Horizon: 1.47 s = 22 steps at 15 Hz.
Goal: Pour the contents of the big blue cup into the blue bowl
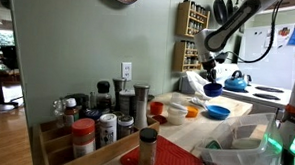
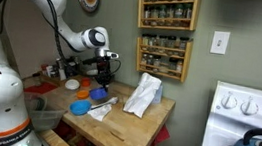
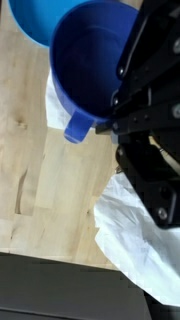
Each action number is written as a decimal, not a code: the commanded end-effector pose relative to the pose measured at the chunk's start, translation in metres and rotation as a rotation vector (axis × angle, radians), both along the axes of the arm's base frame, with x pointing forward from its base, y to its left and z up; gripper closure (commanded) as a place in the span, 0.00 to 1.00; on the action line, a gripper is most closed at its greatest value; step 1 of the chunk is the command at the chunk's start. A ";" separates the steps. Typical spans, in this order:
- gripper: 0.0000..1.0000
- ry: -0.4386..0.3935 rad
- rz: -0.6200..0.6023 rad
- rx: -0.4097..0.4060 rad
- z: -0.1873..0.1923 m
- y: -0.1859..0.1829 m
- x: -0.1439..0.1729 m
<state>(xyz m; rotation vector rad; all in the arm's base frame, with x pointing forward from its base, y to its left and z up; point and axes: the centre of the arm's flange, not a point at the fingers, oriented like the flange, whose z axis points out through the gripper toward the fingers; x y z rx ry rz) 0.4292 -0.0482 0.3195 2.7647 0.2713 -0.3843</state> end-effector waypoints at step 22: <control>0.99 0.323 0.275 -0.289 -0.019 0.102 -0.036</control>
